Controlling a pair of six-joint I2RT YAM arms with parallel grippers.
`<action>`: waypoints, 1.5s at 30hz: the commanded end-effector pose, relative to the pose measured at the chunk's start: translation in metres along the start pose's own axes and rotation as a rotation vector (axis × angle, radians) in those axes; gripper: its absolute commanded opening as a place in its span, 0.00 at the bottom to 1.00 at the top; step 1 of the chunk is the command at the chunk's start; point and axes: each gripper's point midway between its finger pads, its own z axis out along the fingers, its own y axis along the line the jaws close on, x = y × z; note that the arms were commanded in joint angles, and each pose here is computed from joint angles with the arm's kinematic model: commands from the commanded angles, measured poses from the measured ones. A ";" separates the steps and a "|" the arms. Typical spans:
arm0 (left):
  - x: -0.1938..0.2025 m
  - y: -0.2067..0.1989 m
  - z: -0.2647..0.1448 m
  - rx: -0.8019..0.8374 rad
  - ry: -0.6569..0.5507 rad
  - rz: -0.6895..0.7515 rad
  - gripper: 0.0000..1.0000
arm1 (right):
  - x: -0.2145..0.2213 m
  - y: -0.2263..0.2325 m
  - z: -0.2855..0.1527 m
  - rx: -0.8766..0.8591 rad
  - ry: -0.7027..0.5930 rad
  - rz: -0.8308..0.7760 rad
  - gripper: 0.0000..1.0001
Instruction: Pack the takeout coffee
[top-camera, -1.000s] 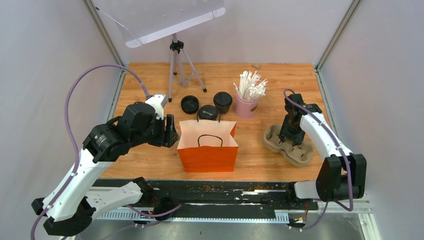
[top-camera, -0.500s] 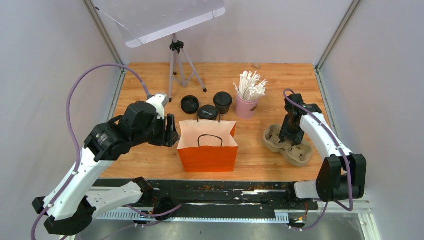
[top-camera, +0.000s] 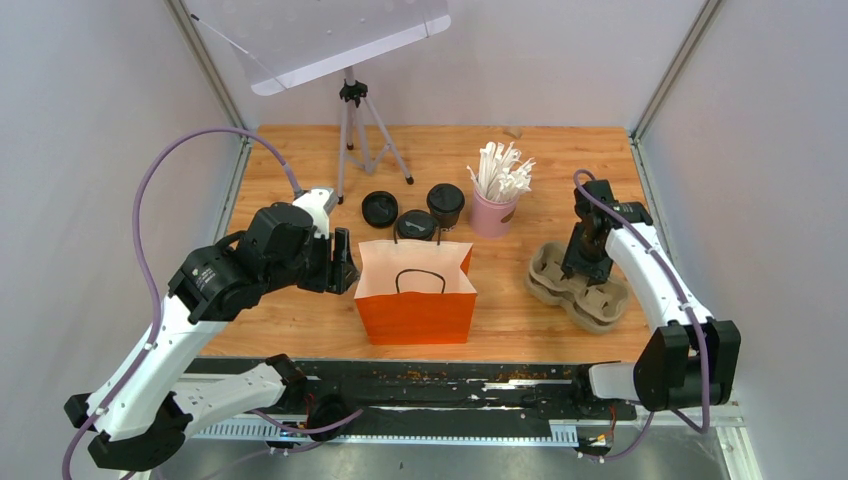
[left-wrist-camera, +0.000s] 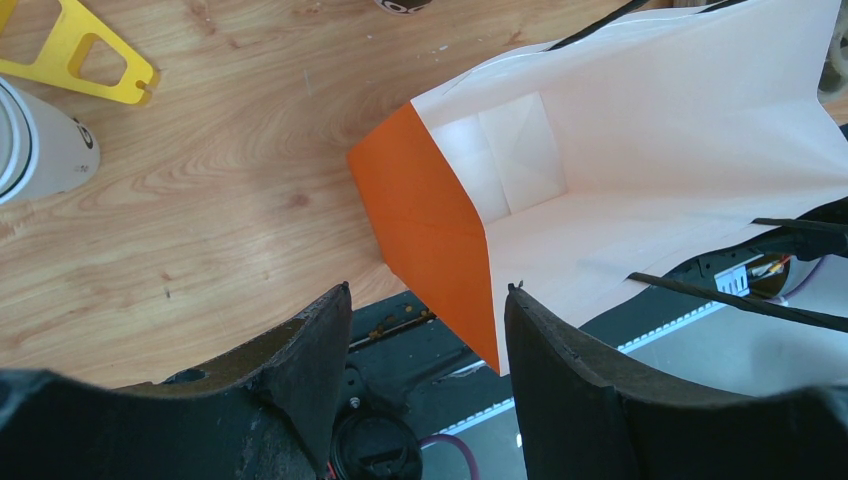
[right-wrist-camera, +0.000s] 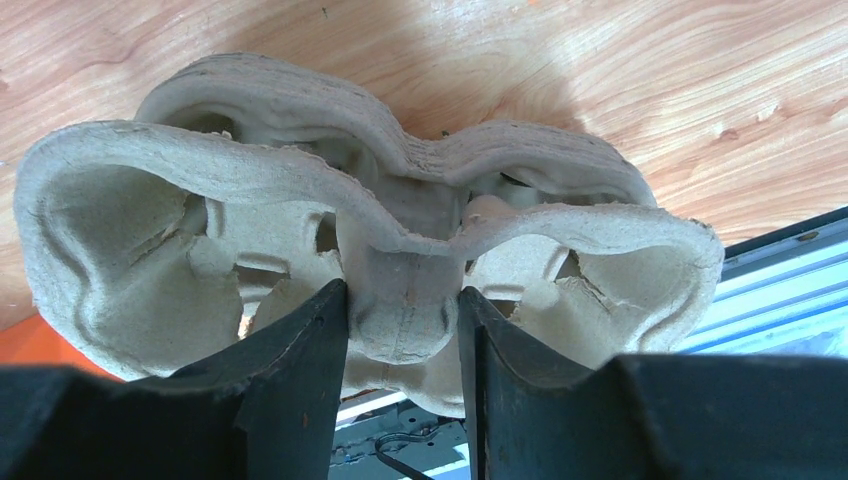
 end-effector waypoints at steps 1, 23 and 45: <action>-0.010 -0.003 -0.003 0.016 -0.039 0.008 0.65 | -0.007 -0.005 -0.022 -0.010 -0.042 0.000 0.43; -0.024 -0.010 -0.011 0.026 -0.077 -0.059 0.63 | -0.023 0.099 -0.278 -0.785 -0.336 -0.024 0.43; -0.016 -0.014 -0.008 0.076 -0.058 -0.150 0.62 | 0.067 0.260 -0.363 -1.354 -0.205 -0.206 0.43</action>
